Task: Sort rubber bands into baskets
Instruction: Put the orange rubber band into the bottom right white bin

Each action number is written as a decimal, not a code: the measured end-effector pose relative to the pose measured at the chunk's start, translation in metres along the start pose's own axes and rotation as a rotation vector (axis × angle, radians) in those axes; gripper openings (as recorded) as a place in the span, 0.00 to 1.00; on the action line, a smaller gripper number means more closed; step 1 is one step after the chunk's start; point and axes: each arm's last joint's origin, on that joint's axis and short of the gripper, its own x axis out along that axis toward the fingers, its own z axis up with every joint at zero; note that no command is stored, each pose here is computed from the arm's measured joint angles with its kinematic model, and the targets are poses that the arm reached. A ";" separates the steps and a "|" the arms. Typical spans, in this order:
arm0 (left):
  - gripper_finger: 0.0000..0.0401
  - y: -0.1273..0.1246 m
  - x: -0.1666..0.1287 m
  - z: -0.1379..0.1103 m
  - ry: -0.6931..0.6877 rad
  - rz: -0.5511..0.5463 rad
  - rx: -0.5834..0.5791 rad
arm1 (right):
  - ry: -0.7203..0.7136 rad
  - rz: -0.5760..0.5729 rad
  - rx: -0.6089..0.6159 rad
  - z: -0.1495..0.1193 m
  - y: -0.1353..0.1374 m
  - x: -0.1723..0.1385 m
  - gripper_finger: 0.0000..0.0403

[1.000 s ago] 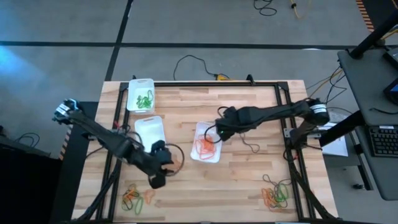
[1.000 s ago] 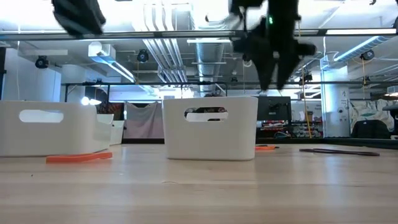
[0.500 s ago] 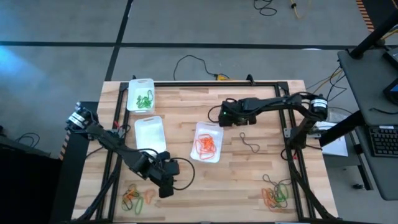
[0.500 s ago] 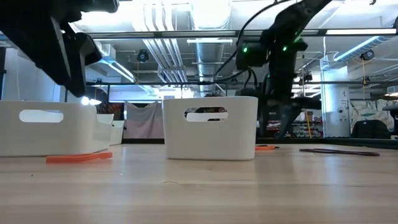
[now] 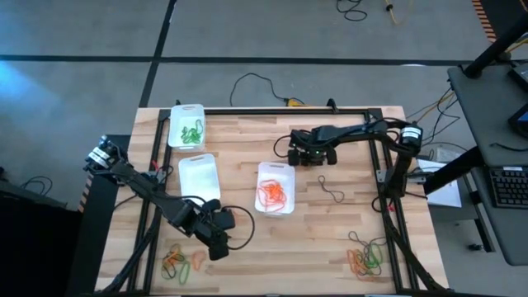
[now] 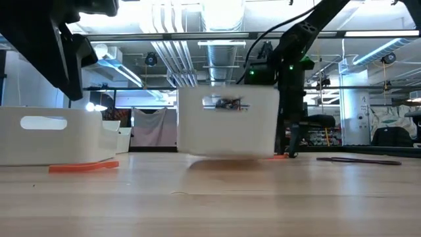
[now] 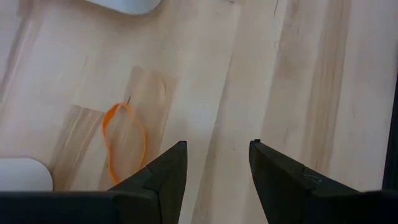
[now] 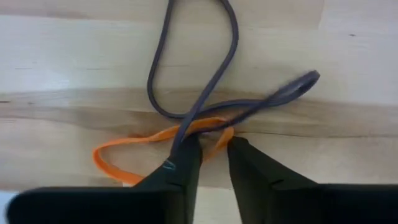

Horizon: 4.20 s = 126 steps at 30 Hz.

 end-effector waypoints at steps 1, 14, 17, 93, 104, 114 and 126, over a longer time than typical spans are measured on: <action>0.39 0.000 0.000 0.000 0.000 0.001 0.000 | -0.003 -0.006 -0.001 0.000 0.000 0.000 0.17; 0.39 0.001 -0.004 -0.002 0.005 0.006 0.009 | -0.030 0.014 0.010 -0.001 -0.002 -0.010 0.02; 0.39 0.001 -0.004 -0.002 0.005 0.006 0.007 | -0.038 0.032 0.009 -0.001 -0.002 -0.017 0.02; 0.08 0.019 0.014 0.011 0.088 0.149 0.007 | -0.515 0.618 -0.920 -0.247 0.102 -0.255 0.51; 0.51 0.049 0.044 0.039 0.227 0.068 -0.080 | -0.545 0.596 -0.917 -0.256 0.092 -0.267 0.51; 0.58 0.067 0.060 0.046 0.281 0.090 -0.082 | -0.530 0.574 -0.899 -0.255 0.089 -0.265 0.51; 0.58 0.062 0.067 0.062 0.371 0.119 0.031 | -0.527 0.570 -0.912 -0.254 0.089 -0.266 0.51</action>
